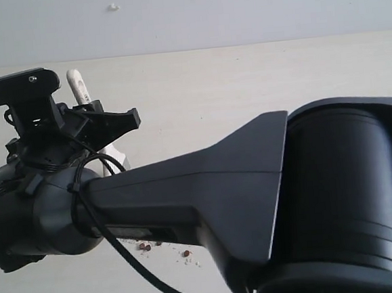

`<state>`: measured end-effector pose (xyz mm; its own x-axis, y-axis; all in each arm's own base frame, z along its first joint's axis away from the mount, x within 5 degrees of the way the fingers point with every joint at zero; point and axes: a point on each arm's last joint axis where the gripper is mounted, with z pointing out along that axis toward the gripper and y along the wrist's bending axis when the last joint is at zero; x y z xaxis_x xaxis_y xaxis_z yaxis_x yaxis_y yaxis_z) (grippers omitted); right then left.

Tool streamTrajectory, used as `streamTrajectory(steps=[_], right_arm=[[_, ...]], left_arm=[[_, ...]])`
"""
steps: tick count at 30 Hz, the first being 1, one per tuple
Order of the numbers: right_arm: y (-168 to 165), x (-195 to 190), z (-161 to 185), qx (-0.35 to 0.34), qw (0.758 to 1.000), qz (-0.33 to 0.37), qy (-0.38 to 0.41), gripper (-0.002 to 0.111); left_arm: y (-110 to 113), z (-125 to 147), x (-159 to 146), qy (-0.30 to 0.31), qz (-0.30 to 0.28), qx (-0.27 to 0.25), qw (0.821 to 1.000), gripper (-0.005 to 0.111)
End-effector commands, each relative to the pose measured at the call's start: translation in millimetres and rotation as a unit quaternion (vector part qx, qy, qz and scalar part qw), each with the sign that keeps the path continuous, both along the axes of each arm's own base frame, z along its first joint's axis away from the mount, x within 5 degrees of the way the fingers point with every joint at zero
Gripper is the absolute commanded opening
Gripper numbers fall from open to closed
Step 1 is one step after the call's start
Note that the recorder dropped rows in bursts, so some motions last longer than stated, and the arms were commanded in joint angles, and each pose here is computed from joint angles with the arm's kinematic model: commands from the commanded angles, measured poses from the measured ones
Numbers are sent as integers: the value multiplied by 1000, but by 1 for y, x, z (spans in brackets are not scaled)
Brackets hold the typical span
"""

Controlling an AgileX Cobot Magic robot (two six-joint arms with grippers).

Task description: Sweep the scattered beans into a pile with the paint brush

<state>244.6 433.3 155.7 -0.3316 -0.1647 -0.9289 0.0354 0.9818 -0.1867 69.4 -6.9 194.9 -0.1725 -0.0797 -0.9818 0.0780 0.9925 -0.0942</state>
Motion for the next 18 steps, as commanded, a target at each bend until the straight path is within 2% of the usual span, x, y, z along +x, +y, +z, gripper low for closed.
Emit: streamTrajectory(steps=[1,6,12,14,18], right_arm=[[-5,7,10,0,1000,-10,-2,0],[-4,6,27,5,999,5,-34,0],[-8,2,72,35,997,16,-63,0],[-6,0,94,44,996,56,-61,0],[-10,-5,138,10,988,149,-41,0]], left_arm=[[0,1,-1,-4,1,-4,1000,0],[0,1,-1,-4,1,-4,1000,0],[0,1,-1,-4,1,-4,1000,0],[0,1,-1,-4,1,-4,1000,0],[0,1,-1,-4,1,-4,1000,0]])
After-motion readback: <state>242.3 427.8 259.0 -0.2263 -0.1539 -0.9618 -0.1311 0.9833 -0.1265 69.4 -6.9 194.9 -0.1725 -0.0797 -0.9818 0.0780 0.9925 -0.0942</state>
